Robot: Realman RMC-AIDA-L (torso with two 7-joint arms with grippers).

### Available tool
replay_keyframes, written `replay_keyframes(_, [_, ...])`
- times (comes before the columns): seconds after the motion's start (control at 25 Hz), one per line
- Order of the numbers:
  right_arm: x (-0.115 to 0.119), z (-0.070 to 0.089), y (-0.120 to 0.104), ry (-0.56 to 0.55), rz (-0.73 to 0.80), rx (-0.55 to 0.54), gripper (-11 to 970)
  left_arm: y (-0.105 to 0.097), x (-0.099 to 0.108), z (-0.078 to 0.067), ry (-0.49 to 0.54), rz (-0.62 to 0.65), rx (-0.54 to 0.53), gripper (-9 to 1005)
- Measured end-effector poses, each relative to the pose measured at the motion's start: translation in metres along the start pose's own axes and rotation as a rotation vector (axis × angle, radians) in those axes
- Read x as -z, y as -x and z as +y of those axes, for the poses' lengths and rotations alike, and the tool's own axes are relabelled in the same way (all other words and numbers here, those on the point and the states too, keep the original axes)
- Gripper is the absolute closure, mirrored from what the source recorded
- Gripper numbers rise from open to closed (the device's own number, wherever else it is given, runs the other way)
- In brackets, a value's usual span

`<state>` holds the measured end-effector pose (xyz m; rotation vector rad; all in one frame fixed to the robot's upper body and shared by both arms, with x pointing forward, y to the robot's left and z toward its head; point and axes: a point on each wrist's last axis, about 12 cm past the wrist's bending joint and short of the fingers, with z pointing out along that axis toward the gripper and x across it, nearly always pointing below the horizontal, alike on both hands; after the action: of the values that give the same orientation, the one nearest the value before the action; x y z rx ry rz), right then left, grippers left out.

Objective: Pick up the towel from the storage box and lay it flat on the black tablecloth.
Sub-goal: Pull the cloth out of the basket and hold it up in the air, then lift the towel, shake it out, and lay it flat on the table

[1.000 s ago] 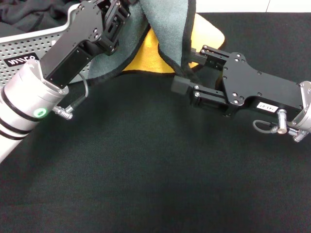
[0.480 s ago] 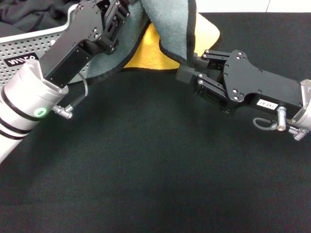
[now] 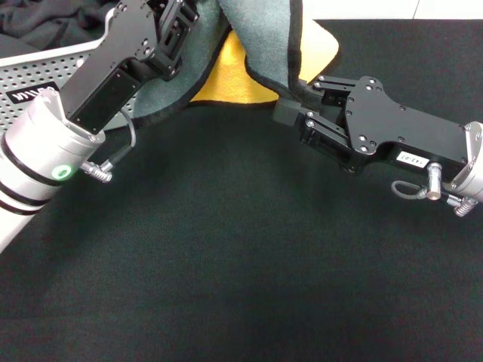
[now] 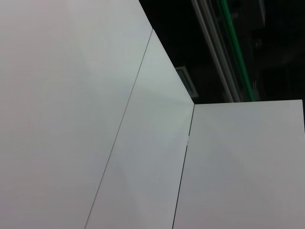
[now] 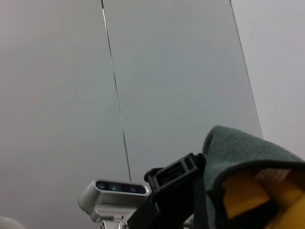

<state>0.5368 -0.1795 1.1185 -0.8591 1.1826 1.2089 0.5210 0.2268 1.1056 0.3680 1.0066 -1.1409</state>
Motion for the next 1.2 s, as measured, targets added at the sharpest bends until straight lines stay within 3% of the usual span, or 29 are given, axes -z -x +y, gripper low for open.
replay_keyframes(0.24, [0.0,0.0,0.0,0.001,0.001,0.029,727,0.0,0.0,0.0,0.001,-0.002,-0.001,984])
replay_keyframes(0.56, [-0.001,0.0,0.0,0.001,-0.001,0.046,942,0.001,-0.001,0.002,0.01,-0.011,-0.009,986])
replay_keyframes(0.84, [-0.001,-0.002,0.004,0.001,-0.007,0.056,953,0.0,0.003,0.001,0.024,-0.006,-0.017,984])
replay_keyframes(1.0, [0.0,-0.011,0.021,0.008,-0.016,0.035,953,-0.003,0.013,-0.001,0.058,0.003,-0.003,977])
replay_keyframes(1.2, [0.008,-0.038,0.074,0.017,0.045,-0.025,953,-0.005,0.037,-0.007,0.119,0.023,0.009,933])
